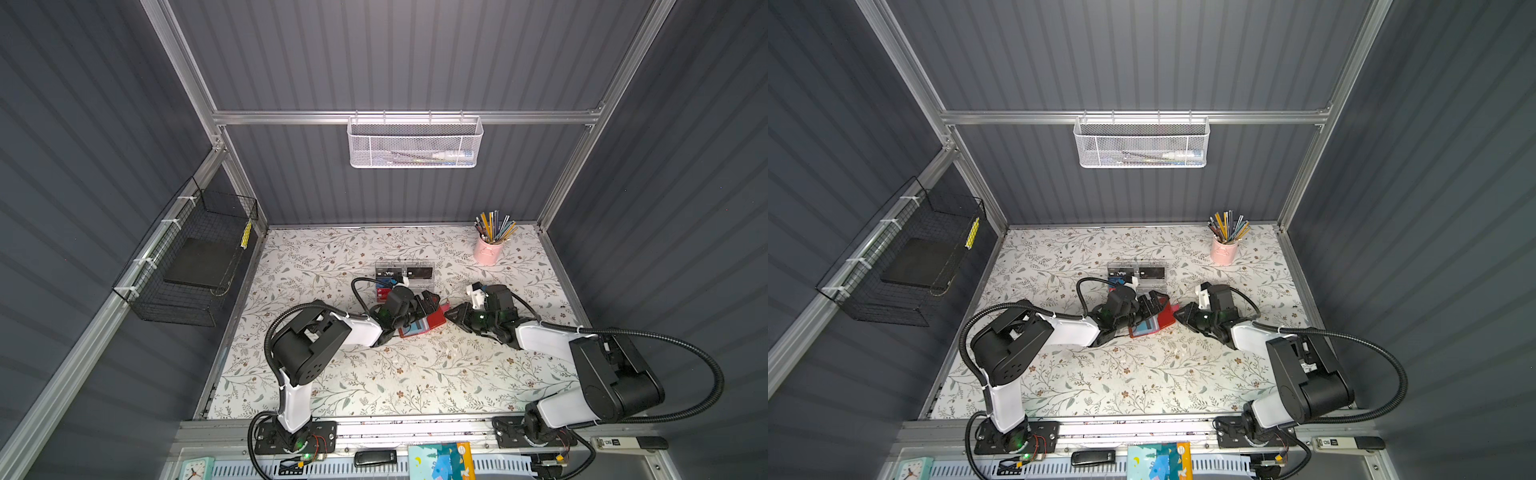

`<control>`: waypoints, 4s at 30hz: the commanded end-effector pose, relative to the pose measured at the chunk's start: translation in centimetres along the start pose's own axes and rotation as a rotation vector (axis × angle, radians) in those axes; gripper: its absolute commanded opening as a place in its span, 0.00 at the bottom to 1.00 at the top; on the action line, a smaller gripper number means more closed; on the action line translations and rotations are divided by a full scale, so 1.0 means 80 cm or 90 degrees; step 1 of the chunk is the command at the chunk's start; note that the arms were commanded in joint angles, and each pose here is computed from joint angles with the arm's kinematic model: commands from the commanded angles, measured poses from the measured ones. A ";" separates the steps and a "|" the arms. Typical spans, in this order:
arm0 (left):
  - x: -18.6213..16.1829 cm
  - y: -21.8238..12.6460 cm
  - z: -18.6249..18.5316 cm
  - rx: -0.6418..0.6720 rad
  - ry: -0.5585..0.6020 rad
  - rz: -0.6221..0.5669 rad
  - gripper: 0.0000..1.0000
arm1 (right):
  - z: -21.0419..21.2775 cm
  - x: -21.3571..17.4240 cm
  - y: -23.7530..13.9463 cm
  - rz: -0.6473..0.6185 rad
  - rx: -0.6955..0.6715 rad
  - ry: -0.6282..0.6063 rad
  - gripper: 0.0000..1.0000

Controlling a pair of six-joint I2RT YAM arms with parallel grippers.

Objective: Take the credit cards out of the card holder

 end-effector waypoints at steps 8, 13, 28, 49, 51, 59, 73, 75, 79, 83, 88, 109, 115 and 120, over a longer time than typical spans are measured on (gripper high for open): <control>-0.007 -0.018 0.025 0.017 -0.046 0.000 1.00 | 0.041 -0.003 -0.002 0.000 0.026 -0.050 0.24; -0.007 -0.028 0.030 0.019 -0.052 -0.011 1.00 | 0.043 -0.007 0.016 0.010 0.034 -0.042 0.22; 0.012 -0.058 0.015 -0.023 -0.085 -0.027 1.00 | -0.006 -0.038 0.070 0.065 -0.008 0.025 0.18; 0.020 -0.101 0.048 0.071 -0.051 -0.012 1.00 | 0.024 -0.042 0.058 0.058 0.009 -0.020 0.19; 0.021 -0.099 0.054 0.071 -0.053 -0.011 1.00 | 0.027 -0.043 0.060 0.061 0.016 -0.024 0.19; 0.024 -0.079 0.062 0.055 -0.066 0.013 1.00 | 0.044 -0.047 0.076 0.080 0.054 -0.039 0.19; 0.011 -0.086 0.088 0.087 -0.074 0.020 1.00 | 0.047 -0.062 0.093 0.106 0.118 -0.027 0.20; 0.009 -0.088 0.091 0.091 -0.075 0.021 1.00 | 0.049 -0.065 0.093 0.107 0.132 -0.024 0.20; 0.006 -0.089 0.097 0.097 -0.078 0.024 1.00 | 0.051 -0.067 0.094 0.111 0.151 -0.023 0.20; 0.004 -0.088 0.100 0.099 -0.079 0.025 1.00 | 0.050 -0.069 0.097 0.116 0.157 -0.020 0.21; 0.003 -0.089 0.102 0.099 -0.080 0.026 1.00 | 0.050 -0.074 0.100 0.126 0.172 -0.016 0.25; -0.003 -0.089 0.113 0.107 -0.083 0.031 1.00 | 0.051 -0.083 0.110 0.133 0.251 0.006 0.28; -0.004 -0.090 0.112 0.106 -0.081 0.032 1.00 | 0.056 -0.082 0.111 0.129 0.260 0.003 0.28; 0.002 -0.093 0.098 0.100 -0.063 0.036 1.00 | 0.053 -0.083 0.114 0.125 0.255 0.008 0.28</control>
Point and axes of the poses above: each gripper's point midway between its finger pads, its own y axis out along the fingers, its own z axis along the line the jaws close on, x = y × z, the point moved 5 cm from there along -y, back along the fingers, and after that the axes turned 3 degrees about -y, right-handed, at the moved point
